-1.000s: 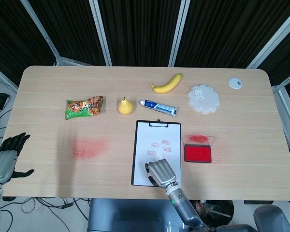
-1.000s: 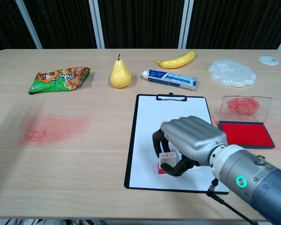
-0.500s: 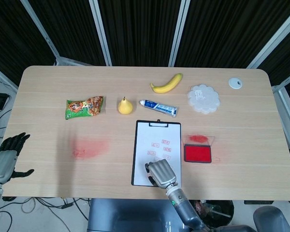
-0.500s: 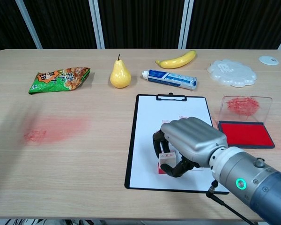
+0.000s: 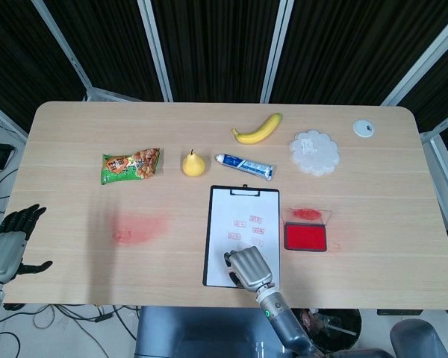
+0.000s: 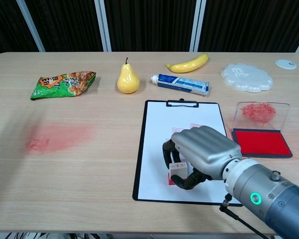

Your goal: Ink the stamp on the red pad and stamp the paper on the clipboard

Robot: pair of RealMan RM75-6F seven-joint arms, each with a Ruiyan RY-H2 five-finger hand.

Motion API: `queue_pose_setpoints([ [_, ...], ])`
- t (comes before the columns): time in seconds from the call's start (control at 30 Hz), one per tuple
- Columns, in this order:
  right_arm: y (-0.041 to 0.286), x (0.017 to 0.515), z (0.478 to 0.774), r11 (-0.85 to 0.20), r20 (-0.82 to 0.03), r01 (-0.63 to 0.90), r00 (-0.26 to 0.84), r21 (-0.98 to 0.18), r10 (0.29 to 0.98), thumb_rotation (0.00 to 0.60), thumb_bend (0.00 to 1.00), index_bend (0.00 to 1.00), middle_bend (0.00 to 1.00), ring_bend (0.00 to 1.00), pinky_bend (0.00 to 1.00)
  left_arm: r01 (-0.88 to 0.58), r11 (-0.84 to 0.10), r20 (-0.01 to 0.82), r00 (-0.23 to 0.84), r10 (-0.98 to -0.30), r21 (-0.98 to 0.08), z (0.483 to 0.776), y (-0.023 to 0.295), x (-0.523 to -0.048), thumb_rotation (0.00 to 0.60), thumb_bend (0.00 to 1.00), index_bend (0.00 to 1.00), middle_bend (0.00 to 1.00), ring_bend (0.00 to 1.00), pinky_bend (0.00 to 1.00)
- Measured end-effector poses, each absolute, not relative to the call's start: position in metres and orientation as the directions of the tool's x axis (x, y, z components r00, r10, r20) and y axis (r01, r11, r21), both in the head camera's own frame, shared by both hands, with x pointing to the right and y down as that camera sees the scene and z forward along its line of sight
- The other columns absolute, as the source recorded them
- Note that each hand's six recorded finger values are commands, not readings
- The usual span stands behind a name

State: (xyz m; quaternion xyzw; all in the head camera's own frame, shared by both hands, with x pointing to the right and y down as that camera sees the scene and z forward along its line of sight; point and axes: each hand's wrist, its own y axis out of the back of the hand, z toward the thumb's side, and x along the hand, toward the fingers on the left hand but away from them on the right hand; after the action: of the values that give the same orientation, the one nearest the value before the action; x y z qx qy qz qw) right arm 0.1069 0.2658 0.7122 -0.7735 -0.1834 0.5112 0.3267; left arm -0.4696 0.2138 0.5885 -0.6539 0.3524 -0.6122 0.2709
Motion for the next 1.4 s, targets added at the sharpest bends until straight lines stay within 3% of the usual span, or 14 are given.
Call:
queue_pose_setpoints([
  [1.4,0.2717,0.1081,0.718,-0.731,-0.688,-0.063,0.401,-0.68,0.605,0.6,0.72,0.93,0.89,0.88,0.88,-0.128,-0.607,0.612,0.001,-0.791,-0.784,0.5885,0.2134,-0.4702,0.6,0.04,0.0,0.0,0.0,0.0],
])
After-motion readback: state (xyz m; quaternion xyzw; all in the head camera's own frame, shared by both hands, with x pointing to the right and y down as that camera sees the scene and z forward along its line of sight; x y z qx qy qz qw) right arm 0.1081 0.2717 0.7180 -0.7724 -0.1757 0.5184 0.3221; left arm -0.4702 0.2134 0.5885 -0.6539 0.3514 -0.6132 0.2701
